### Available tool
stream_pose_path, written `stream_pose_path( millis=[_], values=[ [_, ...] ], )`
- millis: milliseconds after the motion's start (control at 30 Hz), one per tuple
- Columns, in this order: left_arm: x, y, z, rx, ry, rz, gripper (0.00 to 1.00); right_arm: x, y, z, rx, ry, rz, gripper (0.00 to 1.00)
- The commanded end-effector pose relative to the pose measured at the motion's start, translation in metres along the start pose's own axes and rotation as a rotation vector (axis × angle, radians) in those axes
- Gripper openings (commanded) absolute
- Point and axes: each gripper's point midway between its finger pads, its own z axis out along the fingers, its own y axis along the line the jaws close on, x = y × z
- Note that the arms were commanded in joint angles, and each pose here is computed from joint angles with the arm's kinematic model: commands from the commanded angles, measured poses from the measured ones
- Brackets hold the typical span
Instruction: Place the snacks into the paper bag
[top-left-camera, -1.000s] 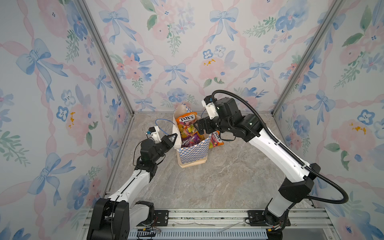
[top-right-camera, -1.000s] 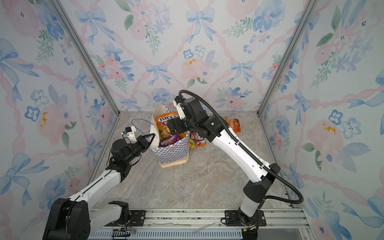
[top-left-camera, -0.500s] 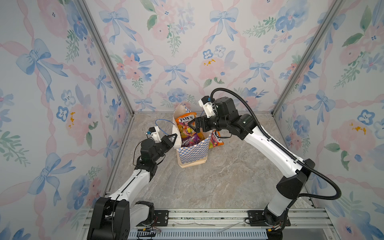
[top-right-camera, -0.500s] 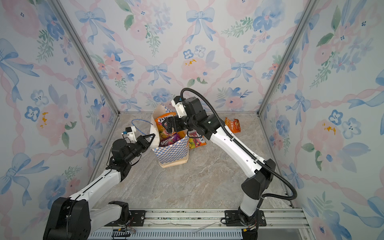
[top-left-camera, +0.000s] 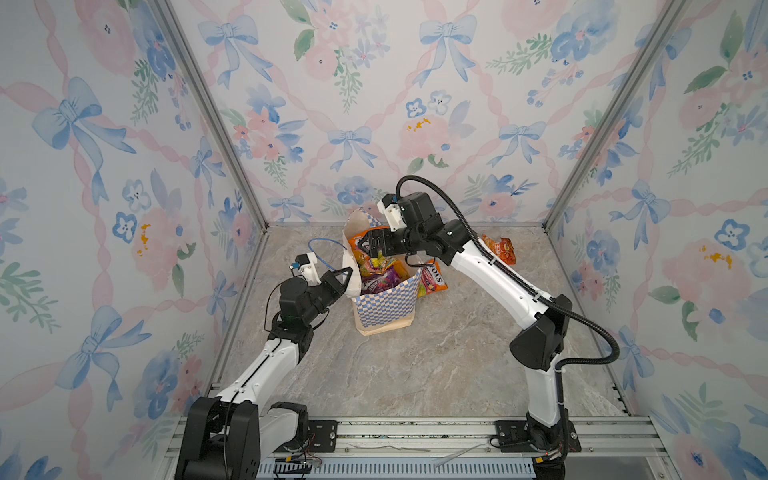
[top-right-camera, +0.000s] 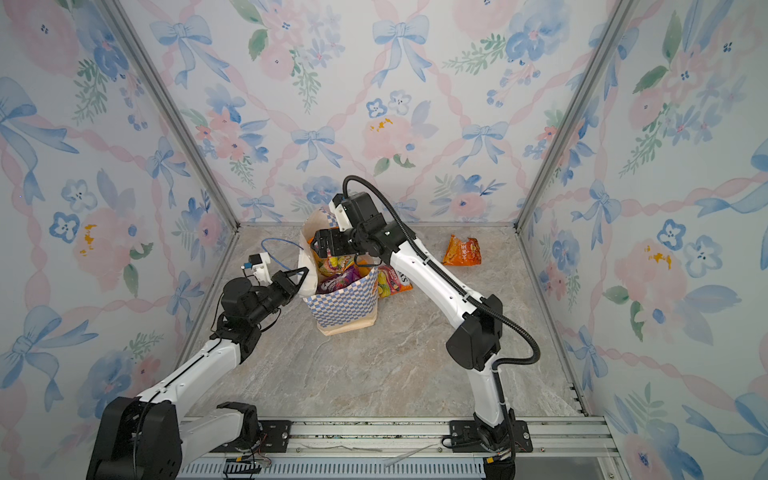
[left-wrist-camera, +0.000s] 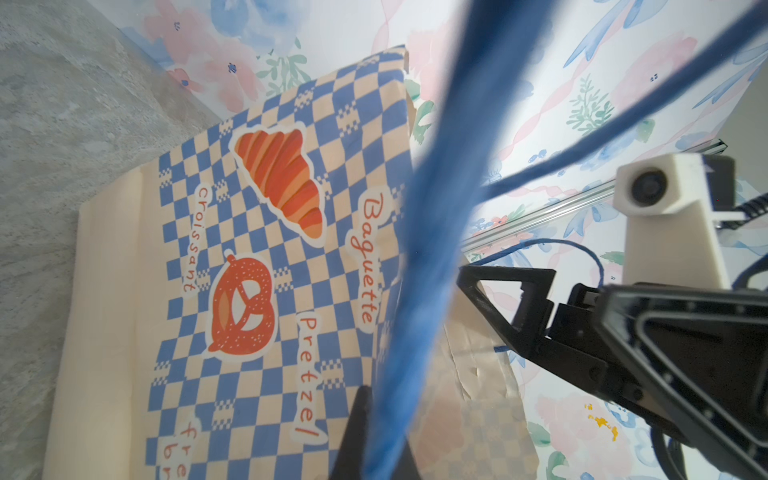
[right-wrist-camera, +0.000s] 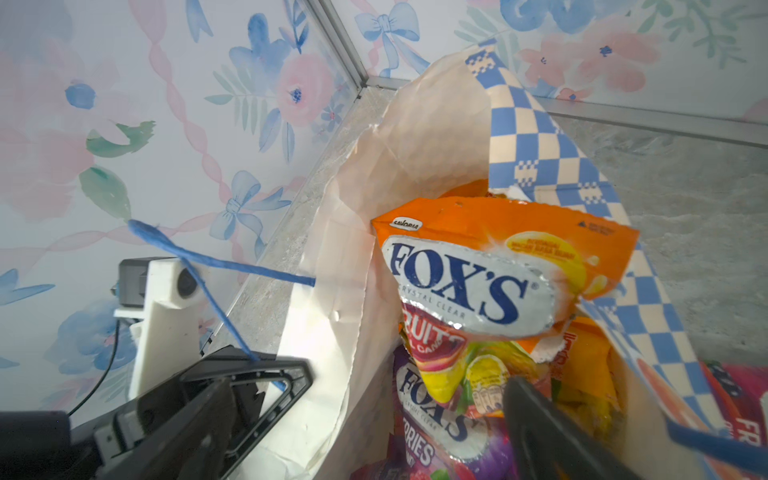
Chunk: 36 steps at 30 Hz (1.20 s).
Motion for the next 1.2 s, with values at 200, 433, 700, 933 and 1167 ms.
stream_pose_path(
  millis=[200, 433, 700, 933, 1167],
  values=[
    [0.003, -0.005, -0.004, 0.019, 0.025, 0.016, 0.0, 0.013, -0.033, 0.013, 0.186, 0.061, -0.005, 1.0],
    [0.003, -0.003, -0.005, 0.013, 0.025, 0.014, 0.0, -0.001, -0.054, 0.028, 0.208, 0.003, 0.025, 1.0],
    [0.0, -0.001, -0.009, 0.01, 0.011, 0.013, 0.0, -0.016, -0.062, 0.019, 0.211, -0.048, 0.019, 1.0],
    [0.0, 0.0, -0.007, 0.007, 0.014, 0.011, 0.0, -0.022, -0.059, 0.013, 0.152, -0.063, 0.035, 1.0],
    [0.002, 0.006, -0.004, -0.008, 0.024, 0.003, 0.0, -0.027, -0.029, -0.019, 0.047, -0.065, -0.024, 0.99]
  ],
)
